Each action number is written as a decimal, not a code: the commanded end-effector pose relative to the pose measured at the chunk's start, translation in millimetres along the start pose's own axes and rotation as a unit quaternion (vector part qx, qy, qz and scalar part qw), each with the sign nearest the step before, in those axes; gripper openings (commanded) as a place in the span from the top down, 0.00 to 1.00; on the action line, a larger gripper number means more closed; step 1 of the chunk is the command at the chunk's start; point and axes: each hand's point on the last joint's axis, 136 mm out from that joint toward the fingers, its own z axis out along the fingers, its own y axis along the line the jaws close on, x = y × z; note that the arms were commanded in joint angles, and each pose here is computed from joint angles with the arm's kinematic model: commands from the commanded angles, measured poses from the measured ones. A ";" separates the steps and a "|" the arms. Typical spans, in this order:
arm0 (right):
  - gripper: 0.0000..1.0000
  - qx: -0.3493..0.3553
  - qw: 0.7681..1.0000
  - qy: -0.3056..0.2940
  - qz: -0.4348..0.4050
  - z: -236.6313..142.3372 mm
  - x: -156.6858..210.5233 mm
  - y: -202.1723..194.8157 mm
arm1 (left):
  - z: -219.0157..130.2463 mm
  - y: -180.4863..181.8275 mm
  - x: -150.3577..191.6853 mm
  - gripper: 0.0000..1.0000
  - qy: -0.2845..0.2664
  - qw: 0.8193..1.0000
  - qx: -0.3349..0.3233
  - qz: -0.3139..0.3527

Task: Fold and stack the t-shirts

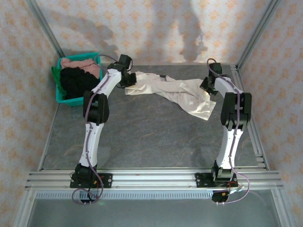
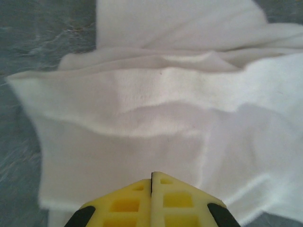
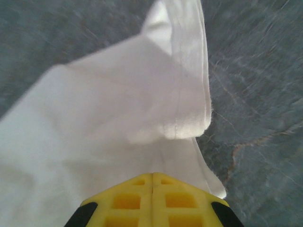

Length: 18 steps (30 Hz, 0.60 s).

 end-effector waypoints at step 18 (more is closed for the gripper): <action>1.00 -0.109 0.986 -0.122 -0.023 -192.3 18.0 21.6 | -0.3 26.1 0.8 0.41 -0.001 0.999 -0.040 -0.006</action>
